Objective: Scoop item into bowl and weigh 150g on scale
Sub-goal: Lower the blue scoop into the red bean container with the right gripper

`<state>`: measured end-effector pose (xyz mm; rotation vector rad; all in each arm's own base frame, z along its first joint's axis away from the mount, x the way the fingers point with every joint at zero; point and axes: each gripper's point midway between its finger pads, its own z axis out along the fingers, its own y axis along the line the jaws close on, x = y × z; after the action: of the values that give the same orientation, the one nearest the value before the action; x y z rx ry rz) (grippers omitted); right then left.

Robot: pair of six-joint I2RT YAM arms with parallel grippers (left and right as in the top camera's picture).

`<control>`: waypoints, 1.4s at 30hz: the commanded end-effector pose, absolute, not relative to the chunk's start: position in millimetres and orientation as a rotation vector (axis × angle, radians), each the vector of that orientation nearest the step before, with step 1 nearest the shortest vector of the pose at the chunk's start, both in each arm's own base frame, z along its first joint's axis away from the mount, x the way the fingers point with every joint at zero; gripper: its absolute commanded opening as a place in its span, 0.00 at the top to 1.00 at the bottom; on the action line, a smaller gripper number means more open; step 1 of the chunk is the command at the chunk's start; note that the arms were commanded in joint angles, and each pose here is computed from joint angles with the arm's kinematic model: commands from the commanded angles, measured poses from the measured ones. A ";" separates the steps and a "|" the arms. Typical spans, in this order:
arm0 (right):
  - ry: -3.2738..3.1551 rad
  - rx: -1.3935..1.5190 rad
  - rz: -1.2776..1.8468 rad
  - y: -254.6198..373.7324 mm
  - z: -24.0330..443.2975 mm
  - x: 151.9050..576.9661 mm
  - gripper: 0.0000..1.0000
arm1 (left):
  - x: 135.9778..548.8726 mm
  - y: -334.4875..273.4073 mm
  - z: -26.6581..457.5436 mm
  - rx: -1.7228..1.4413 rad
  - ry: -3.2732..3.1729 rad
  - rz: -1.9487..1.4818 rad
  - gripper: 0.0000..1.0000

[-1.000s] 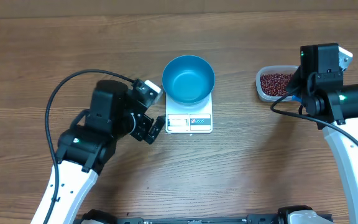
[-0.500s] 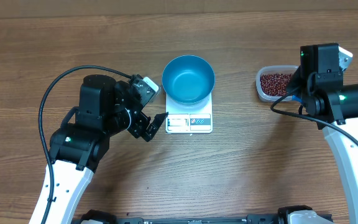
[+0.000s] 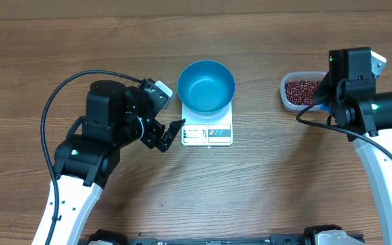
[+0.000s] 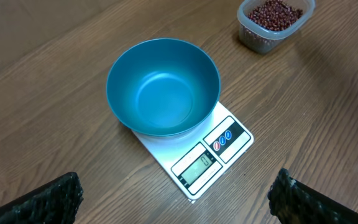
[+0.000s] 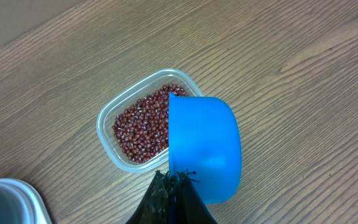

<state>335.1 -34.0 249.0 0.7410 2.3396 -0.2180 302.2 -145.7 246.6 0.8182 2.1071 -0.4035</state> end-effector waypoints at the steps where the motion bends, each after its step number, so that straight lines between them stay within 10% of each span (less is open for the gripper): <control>1: 2.302 0.750 -0.202 -35.3 260.7 339.7 0.96 | 302.5 -151.1 259.8 0.804 2.077 -0.454 0.00; 31: 2.303 0.277 -0.279 -24.5 280.0 369.1 0.96 | 300.8 -150.5 257.0 0.805 2.092 -0.456 0.00; 42: 2.437 0.009 -0.480 -29.0 222.9 409.2 0.96 | 300.8 -150.5 257.0 0.805 2.092 -0.456 0.00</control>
<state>398.4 -21.5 221.1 0.0510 2.4502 -0.3999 299.5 -147.9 246.1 0.8119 2.1164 -0.4327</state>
